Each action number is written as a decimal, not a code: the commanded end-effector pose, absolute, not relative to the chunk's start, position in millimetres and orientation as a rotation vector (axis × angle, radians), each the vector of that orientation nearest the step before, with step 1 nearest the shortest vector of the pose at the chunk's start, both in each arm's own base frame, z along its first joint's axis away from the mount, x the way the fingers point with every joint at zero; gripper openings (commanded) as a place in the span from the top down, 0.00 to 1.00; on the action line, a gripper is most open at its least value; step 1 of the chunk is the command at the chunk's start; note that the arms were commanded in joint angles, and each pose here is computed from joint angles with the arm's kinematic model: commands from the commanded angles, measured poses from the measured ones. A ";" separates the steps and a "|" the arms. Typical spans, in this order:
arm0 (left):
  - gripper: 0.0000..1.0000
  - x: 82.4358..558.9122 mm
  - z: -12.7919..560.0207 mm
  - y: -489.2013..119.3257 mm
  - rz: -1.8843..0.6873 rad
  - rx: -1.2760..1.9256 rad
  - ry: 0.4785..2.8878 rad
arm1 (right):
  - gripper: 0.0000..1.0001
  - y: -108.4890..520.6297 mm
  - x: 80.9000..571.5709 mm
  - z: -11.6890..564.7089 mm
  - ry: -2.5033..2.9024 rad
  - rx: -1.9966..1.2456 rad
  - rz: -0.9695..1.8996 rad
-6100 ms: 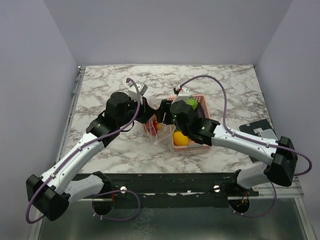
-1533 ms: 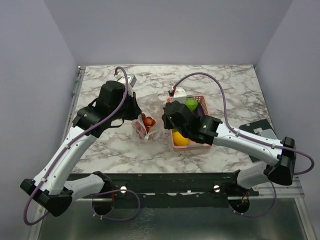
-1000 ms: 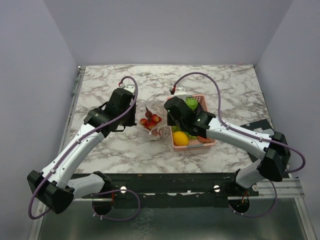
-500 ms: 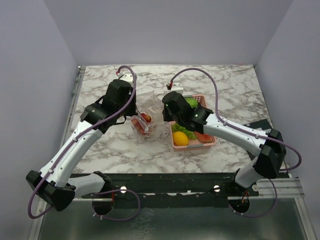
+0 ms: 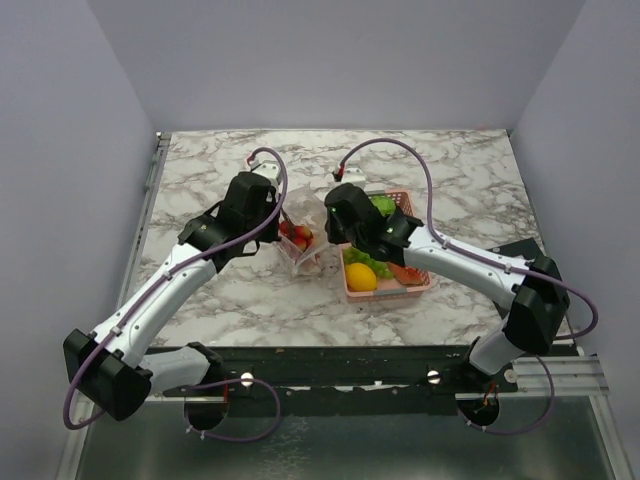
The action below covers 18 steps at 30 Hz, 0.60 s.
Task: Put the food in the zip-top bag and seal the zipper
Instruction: Adjust the zipper food storage bag at the center of the board, then pick up the fake fruit from the bin.
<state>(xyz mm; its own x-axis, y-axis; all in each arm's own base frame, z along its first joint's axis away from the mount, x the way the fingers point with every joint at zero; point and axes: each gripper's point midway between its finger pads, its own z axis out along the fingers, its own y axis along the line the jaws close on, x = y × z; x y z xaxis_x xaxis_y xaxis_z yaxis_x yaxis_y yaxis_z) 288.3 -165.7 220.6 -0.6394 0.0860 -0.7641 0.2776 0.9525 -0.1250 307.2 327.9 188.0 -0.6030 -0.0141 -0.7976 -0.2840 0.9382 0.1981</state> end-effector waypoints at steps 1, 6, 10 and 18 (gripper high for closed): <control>1.00 290.1 228.3 -176.3 -0.366 0.325 2.177 | 0.76 323.9 305.1 221.0 2.120 -0.206 0.445; 1.00 289.5 228.4 -175.6 -0.376 0.320 2.138 | 0.54 309.3 297.9 248.2 2.063 -0.195 0.464; 1.00 288.6 230.1 -174.5 -0.388 0.309 2.105 | 0.47 289.9 290.0 262.9 2.038 -0.193 0.437; 1.00 285.5 229.6 -167.2 -0.378 0.283 2.062 | 0.37 241.9 277.2 248.7 2.058 -0.166 0.272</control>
<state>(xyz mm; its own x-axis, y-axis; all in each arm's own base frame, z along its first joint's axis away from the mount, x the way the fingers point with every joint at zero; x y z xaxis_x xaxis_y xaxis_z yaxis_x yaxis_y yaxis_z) 283.4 -168.9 219.9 -0.5396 0.0648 -0.8395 0.3436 0.9272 -0.1493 281.2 273.9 273.4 -0.4630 0.0782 -0.8829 -0.2998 0.9236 0.2390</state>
